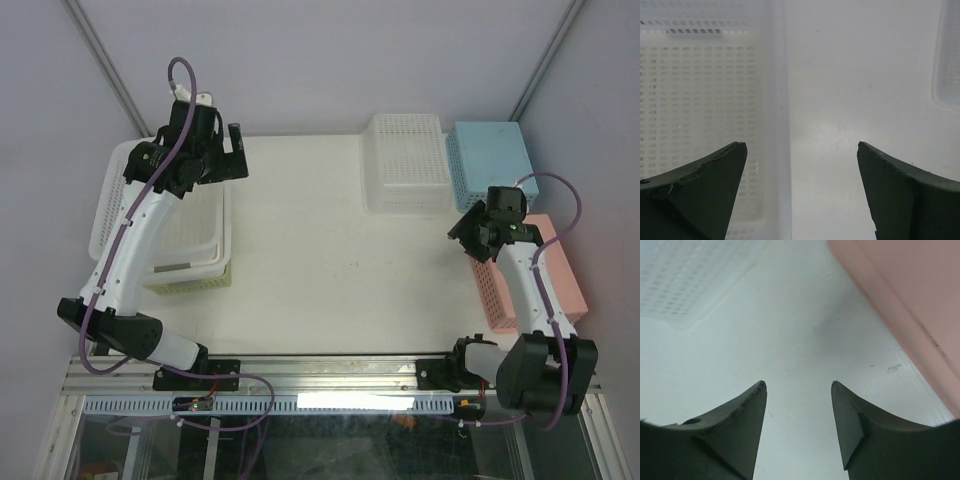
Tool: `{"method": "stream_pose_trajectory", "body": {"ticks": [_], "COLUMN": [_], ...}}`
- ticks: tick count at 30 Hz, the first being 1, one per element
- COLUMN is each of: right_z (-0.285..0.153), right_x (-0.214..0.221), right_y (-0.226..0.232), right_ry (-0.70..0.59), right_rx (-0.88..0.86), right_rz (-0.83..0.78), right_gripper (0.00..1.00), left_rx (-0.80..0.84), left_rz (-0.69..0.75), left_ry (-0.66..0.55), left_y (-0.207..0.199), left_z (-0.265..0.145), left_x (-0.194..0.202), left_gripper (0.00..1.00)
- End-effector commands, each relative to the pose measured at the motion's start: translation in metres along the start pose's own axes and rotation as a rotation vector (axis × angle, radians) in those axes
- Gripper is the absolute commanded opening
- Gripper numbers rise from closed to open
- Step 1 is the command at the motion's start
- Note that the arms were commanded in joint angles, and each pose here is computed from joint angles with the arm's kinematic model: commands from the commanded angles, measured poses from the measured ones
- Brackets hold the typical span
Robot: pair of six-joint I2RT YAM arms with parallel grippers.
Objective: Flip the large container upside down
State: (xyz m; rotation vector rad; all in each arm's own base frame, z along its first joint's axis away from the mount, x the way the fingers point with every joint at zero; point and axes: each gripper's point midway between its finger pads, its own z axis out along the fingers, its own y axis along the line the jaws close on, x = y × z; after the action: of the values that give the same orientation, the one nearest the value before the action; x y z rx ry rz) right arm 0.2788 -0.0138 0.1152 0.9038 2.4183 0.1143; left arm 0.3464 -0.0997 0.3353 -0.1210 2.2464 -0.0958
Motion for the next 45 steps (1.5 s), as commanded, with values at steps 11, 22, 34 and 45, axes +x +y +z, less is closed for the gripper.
{"method": "stream_pose_trajectory", "body": {"ticks": [11,22,34,45], "right_z": [-0.052,-0.069,-0.078,-0.087], "right_x": [0.000,-0.010,-0.011,-0.011], "right_y": [0.030,0.035,0.034,0.030], "right_ry": [-0.072,-0.104,-0.121,-0.142], "right_rx": [-0.217,-0.238,-0.243,-0.239], "right_rz": [-0.020,-0.016,-0.004,0.007], "right_gripper": [0.59,0.59,0.59,0.59], "left_rx": [-0.185,-0.166,-0.051,0.324], "left_rz": [-0.011,0.014,0.008,-0.032], "left_ry": [0.067,0.030,-0.316,-0.595], "left_y": [0.036,0.036,0.032,-0.027], "left_z": [0.043,0.029,-0.069,-0.152], "left_x": [0.035,0.024,-0.064,-0.138], "left_gripper": [0.39,0.00,0.00,0.00]}}
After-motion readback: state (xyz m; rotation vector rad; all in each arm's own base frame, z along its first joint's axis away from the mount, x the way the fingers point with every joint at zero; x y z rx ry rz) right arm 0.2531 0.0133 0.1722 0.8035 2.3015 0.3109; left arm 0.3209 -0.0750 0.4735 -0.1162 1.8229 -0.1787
